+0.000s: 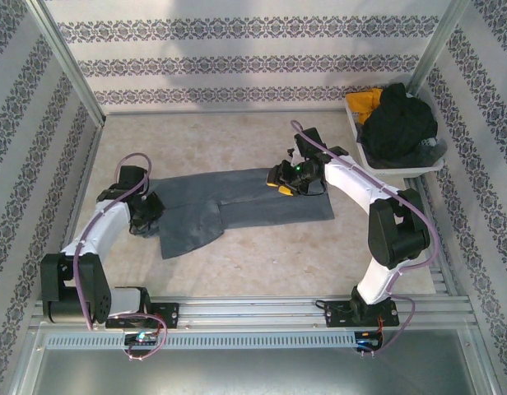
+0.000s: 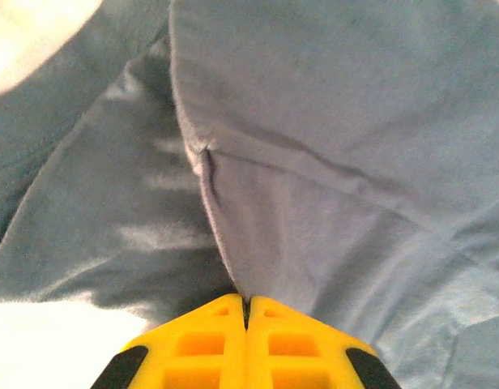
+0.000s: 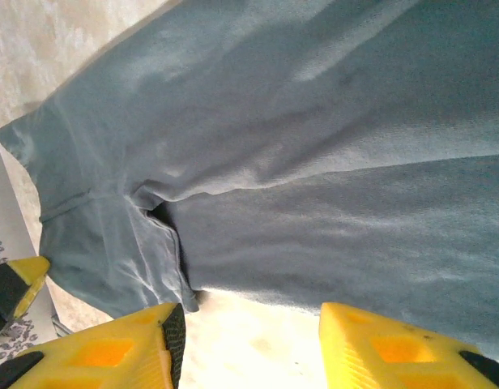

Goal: Fold and stack the t-shirts

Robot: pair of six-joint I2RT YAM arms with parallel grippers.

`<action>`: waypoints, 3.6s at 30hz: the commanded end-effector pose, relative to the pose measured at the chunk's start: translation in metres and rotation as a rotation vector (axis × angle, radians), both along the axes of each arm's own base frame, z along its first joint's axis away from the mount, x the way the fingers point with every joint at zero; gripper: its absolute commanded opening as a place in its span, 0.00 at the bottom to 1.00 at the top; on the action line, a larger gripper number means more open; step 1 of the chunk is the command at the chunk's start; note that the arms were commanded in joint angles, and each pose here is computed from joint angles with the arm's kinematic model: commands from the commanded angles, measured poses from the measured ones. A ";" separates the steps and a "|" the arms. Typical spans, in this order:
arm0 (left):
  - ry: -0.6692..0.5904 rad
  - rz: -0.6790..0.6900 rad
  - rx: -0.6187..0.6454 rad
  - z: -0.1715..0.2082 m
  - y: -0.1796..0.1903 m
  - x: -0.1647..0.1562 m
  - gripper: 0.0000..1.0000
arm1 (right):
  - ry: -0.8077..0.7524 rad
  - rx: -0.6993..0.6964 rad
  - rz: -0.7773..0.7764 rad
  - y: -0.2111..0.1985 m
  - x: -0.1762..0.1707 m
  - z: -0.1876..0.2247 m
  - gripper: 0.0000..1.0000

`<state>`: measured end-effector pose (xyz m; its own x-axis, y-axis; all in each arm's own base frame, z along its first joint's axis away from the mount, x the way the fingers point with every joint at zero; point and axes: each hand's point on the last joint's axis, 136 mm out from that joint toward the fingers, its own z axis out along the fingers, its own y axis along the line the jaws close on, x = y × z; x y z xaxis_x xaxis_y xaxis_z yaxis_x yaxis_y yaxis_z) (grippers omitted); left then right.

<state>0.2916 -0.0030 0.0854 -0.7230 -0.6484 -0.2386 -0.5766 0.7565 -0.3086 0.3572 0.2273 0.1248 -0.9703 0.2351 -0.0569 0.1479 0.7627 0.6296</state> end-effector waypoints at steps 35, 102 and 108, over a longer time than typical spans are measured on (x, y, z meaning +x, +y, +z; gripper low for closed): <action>0.178 0.002 0.313 -0.012 0.089 0.104 0.40 | -0.004 -0.040 -0.112 -0.054 -0.001 -0.006 0.47; 0.079 -0.096 -0.269 -0.021 -0.159 0.021 0.59 | 0.226 -0.371 0.022 -0.115 -0.118 -0.064 0.50; 0.232 -0.195 -0.377 -0.036 -0.198 -0.076 0.54 | 0.305 -0.419 0.115 -0.109 -0.135 -0.091 0.43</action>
